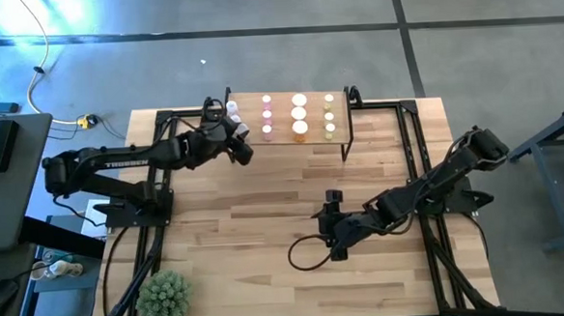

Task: Pick and place medicine bottles onto shelf by color
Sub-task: Put the transparent pill bottle on the shelf aligned with the other transparent pill bottle

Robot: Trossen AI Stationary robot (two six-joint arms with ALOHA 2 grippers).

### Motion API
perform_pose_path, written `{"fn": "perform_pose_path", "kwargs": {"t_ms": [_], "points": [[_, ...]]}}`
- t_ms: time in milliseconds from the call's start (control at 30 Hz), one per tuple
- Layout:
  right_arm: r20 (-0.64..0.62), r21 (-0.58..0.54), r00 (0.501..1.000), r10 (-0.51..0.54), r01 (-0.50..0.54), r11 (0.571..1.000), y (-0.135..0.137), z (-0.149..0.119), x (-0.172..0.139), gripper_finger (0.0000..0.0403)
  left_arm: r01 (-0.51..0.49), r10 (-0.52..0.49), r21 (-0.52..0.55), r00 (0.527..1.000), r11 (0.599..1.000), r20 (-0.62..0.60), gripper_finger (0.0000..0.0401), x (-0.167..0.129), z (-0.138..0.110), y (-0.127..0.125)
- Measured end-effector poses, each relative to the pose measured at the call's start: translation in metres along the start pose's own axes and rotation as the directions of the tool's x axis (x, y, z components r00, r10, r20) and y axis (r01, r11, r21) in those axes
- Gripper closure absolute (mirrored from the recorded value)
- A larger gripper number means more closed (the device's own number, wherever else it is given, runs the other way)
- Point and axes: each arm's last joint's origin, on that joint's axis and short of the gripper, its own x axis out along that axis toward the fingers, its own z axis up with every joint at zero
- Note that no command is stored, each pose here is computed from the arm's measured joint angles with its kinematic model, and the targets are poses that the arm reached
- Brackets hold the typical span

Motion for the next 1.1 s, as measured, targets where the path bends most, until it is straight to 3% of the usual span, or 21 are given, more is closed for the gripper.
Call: {"fn": "perform_pose_path", "kwargs": {"t_ms": [567,1100], "points": [[-0.002,-0.002,1.0,0.0,0.0,1.0,0.0,0.0,0.0,0.0185,-0.072,0.072,-0.004,0.997,0.997,0.0,0.0267,0.004,0.0,0.005],[-0.008,-0.004,1.0,-0.001,0.001,1.0,0.0,-0.001,0.0,0.0185,-0.04,0.04,-0.026,0.999,0.999,0.01,0.0267,-0.014,0.003,0.007]]}}
